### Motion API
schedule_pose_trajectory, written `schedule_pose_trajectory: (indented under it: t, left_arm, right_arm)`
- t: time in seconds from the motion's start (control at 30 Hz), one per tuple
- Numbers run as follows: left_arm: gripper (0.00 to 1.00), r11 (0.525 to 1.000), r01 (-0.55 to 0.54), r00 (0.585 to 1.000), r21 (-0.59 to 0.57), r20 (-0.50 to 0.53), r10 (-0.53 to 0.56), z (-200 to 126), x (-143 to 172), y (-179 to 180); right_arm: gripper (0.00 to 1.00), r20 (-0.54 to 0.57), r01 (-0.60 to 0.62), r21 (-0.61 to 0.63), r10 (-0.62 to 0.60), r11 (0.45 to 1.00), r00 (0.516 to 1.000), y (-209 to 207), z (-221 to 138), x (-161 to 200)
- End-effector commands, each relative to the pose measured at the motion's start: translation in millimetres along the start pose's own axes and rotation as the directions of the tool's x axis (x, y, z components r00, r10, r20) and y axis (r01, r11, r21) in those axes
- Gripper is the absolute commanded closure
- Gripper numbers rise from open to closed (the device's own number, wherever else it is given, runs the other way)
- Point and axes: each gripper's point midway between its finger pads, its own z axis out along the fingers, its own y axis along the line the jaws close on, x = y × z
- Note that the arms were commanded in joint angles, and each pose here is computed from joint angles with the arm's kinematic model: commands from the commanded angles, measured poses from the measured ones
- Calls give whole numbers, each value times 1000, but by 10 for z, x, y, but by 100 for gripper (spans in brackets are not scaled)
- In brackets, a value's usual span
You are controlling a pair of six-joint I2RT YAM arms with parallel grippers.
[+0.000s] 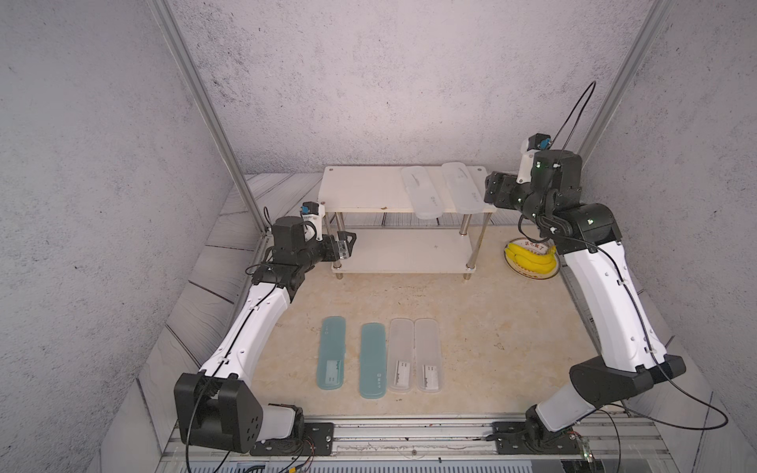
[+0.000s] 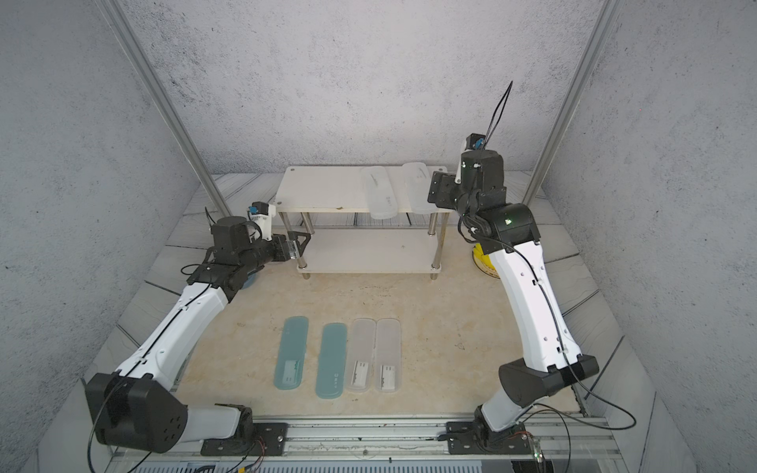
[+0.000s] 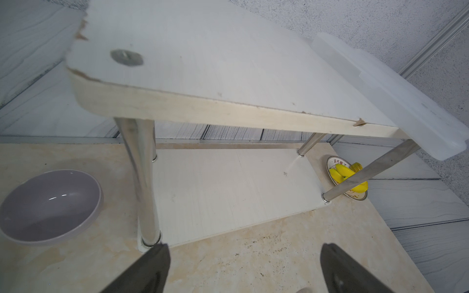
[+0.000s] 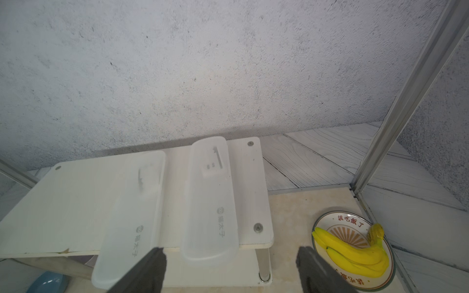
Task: Place the pencil cases on the shelf according to color
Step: Place the pencil case on the shelf.
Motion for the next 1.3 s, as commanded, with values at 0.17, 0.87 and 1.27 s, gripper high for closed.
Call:
schedule_pose_trajectory:
  t: [0.17,0.87,1.27]
  left_arm:
    - [1,999,-38,999,-14,-9,37,37,114,84]
    - [1,996,-76,997,-49,-27,75,12,284,147]
    - [1,997,-68,997,-25,-22,68,-3,264,90]
  right_arm:
    - [19,-121,25,28,-21,999,992,-189,-239,644]
    - [30,-248,-281,-336,203,899,947,607,-245,1406]
    - [31,-235,-354,-420,277,835,932,1001,89,972]
